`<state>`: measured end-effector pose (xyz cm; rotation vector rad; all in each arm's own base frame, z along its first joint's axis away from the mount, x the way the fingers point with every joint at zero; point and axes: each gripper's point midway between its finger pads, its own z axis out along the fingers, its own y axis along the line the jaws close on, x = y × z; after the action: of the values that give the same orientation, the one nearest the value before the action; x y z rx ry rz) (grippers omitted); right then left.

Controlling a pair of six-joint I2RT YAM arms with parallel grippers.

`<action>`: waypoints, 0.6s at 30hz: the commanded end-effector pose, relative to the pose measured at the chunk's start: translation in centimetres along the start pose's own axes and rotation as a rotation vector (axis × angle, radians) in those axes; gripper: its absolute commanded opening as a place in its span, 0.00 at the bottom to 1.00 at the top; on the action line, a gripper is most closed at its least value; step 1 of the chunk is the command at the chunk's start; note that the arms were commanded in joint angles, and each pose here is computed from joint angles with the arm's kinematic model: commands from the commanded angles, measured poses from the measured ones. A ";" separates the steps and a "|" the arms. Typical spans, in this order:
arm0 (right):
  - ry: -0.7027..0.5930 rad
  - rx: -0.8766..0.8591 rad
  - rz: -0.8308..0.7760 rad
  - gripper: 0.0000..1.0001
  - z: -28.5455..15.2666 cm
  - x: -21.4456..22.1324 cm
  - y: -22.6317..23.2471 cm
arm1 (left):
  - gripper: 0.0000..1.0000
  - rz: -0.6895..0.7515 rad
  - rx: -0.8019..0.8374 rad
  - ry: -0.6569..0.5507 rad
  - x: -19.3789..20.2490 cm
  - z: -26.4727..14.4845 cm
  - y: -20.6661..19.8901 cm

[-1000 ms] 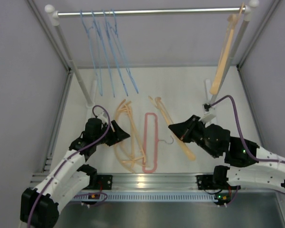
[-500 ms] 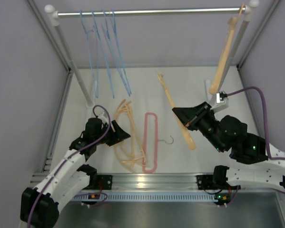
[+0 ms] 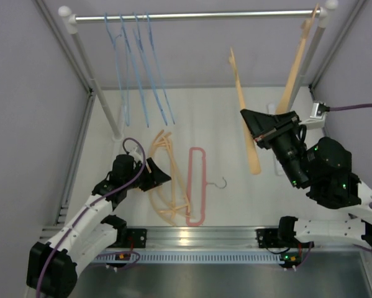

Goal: Organize the hangers

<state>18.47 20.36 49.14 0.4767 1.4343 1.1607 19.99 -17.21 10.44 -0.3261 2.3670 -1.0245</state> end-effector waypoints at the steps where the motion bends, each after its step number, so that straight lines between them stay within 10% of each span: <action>1: -0.153 -0.050 0.093 0.00 -0.2 -5.7 3.8 | 0.63 0.017 0.043 -0.015 -0.4 0.3 -0.7; 18: -0.395 0.003 0.175 0.00 1.7 -12.1 4.2 | 0.63 0.026 0.051 -0.010 -0.5 0.6 -0.8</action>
<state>21.57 14.17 56.77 0.7306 1.1649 1.0699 20.10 -17.51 9.97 -0.3209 2.3785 -1.0399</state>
